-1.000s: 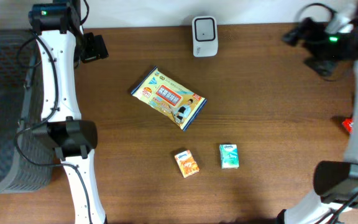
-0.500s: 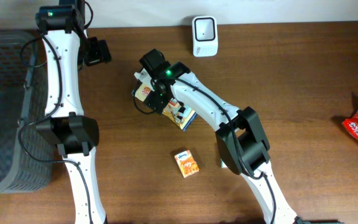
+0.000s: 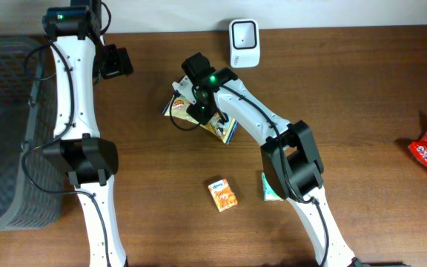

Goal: Scan the item barcode
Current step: 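Grasp the yellow bag with the right gripper and hold it at the scanner, then carry the yellow bag right and drop it at the table edge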

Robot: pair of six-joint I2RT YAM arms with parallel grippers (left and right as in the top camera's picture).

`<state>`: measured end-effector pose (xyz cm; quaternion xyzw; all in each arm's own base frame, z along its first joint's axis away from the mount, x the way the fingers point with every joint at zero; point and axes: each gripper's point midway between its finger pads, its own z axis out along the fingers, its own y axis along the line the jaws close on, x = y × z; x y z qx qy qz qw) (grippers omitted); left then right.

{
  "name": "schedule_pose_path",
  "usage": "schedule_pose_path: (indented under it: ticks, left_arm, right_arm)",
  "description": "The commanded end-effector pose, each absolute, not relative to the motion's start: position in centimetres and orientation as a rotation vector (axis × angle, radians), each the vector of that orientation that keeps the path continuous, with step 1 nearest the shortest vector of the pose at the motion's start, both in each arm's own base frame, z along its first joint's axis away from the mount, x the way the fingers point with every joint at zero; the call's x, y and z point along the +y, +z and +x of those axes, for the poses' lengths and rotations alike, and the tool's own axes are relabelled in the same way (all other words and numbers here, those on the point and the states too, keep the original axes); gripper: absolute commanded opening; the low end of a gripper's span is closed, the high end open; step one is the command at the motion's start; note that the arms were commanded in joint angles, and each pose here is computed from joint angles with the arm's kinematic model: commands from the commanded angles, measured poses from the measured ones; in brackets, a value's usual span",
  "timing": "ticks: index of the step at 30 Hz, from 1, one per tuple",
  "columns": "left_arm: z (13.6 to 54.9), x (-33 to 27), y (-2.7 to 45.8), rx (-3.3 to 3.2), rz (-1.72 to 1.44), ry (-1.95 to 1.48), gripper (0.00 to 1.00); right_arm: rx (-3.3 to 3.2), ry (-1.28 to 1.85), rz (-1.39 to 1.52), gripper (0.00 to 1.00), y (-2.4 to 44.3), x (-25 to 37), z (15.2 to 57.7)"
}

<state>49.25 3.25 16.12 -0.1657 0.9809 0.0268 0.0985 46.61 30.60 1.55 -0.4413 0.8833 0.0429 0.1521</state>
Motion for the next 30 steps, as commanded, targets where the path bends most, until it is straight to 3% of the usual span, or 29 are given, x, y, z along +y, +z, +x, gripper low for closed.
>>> schedule_pose_path:
  ticks: [1, 2, 3, 8, 10, 15, 23, 26, 28, 30]
  left_arm:
    - [49.2, 3.2, 15.6, 2.915, -0.511, 0.065, 0.99]
    - [49.2, 3.2, 15.6, 2.915, -0.511, 0.065, 0.99]
    - [49.2, 3.2, 15.6, 2.915, -0.511, 0.065, 0.99]
    - [49.3, 3.2, 15.6, 2.911, -0.510, 0.065, 0.99]
    - [49.3, 3.2, 15.6, 2.911, -0.510, 0.065, 0.99]
    - [49.3, 3.2, 15.6, 2.911, -0.510, 0.064, 0.99]
    - [49.3, 3.2, 15.6, 2.911, -0.510, 0.064, 0.99]
    - [49.3, 1.8, 15.5, 2.927, -0.501, -0.057, 0.99]
    - [49.2, 1.0, 15.5, 2.937, -0.481, -0.088, 0.99]
    - [49.2, -2.5, 15.8, 2.958, -0.298, -0.320, 0.99]
  right_arm:
    - [2.603, 0.101, -1.243, 0.23, 0.5, 29.6, 46.4]
    - [2.581, 0.103, -1.222, 0.10, 2.6, 29.9, 47.1]
    - [2.590, 0.022, -1.076, 0.04, 4.5, 29.2, 48.7]
    - [2.490, -0.011, -0.351, 0.04, 14.8, 23.3, 56.6]
    - [2.423, -0.017, -0.036, 0.04, 16.7, 19.0, 59.5]
    - [2.241, 0.066, 0.233, 0.04, 18.4, 14.5, 64.5]
    - [2.344, -0.102, 0.280, 0.04, 13.4, 12.6, 63.3]
    - [2.300, -0.092, 0.314, 0.04, 18.6, 10.7, 62.3]
    - [2.219, -0.095, 0.402, 0.04, 25.4, 5.8, 60.7]
    - [2.229, -0.139, 0.487, 0.04, 27.0, 1.4, 58.9]
